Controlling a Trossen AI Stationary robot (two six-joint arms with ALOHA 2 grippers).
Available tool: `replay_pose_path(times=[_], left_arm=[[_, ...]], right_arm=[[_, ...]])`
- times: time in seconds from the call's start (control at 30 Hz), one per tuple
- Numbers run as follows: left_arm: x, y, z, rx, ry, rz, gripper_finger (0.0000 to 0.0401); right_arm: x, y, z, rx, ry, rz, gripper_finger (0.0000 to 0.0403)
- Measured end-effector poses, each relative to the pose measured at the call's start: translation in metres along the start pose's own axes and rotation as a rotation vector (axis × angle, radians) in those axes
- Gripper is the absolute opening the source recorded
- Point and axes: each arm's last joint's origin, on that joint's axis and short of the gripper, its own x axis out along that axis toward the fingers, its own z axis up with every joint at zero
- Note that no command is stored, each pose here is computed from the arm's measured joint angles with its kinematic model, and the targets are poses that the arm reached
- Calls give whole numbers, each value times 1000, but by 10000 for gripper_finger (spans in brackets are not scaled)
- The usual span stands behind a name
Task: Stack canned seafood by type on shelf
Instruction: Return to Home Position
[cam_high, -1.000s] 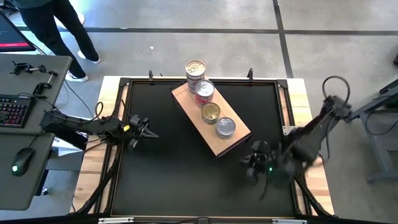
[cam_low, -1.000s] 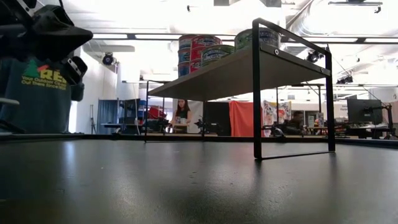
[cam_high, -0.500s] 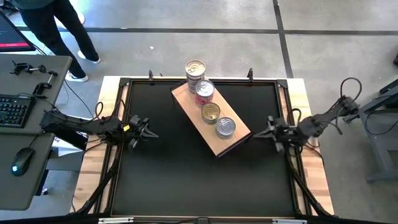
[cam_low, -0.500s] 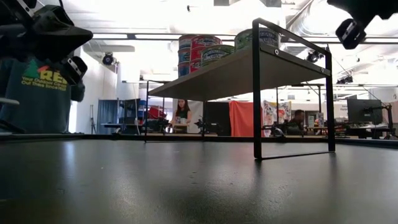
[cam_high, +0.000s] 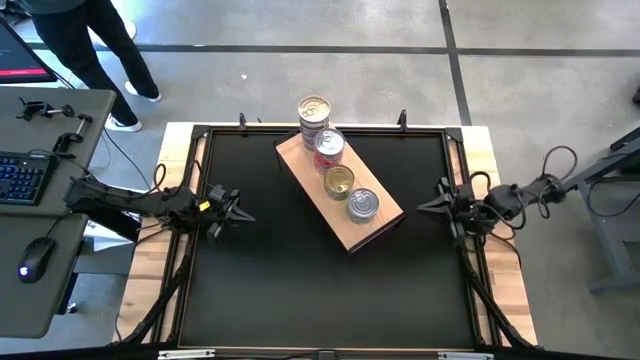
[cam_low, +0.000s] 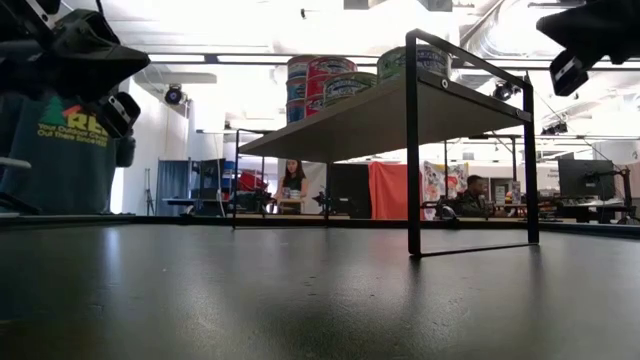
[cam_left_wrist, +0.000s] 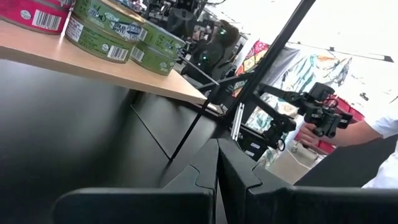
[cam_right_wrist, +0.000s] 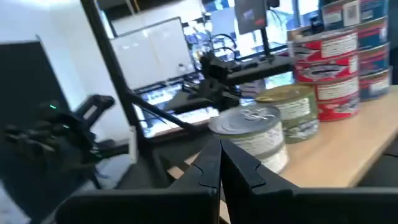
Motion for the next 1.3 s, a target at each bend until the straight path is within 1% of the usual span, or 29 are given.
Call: replay_pose_path(times=[0.1,0.17,0.27,0.33,0.43,0.53,0.63,0.77,0.83,0.9,1.03,1.3], left_arm=[[0,0,-1,0,7,4,1],[0,1,-1,0,12,7,1],[0,1,-1,0,12,7,1],[0,1,-1,0,13,7,1],[0,1,-1,0,12,7,1],[0,1,-1,0,13,7,1],[0,1,-1,0,13,8,1],[0,1,-1,0,13,8,1],[0,1,-1,0,13,7,1],[0,1,-1,0,14,8,1],[0,1,-1,-1,14,8,1],[0,1,-1,-1,14,7,1]], right_arm=[[1,-3,0,23,21,40,0],[2,-6,-2,23,48,35,0],[3,-13,-6,-19,90,-17,0],[2,-15,-7,-46,105,-24,0],[2,-17,-9,-50,124,-15,0],[3,-16,-11,-71,129,20,0],[7,-18,-22,-72,137,41,0],[14,-23,-46,-64,105,81,0],[15,-23,-48,-62,80,94,0],[16,-23,-46,-84,75,76,0],[16,-25,-45,-196,67,-9,0],[16,-25,-47,-118,86,3,0]])
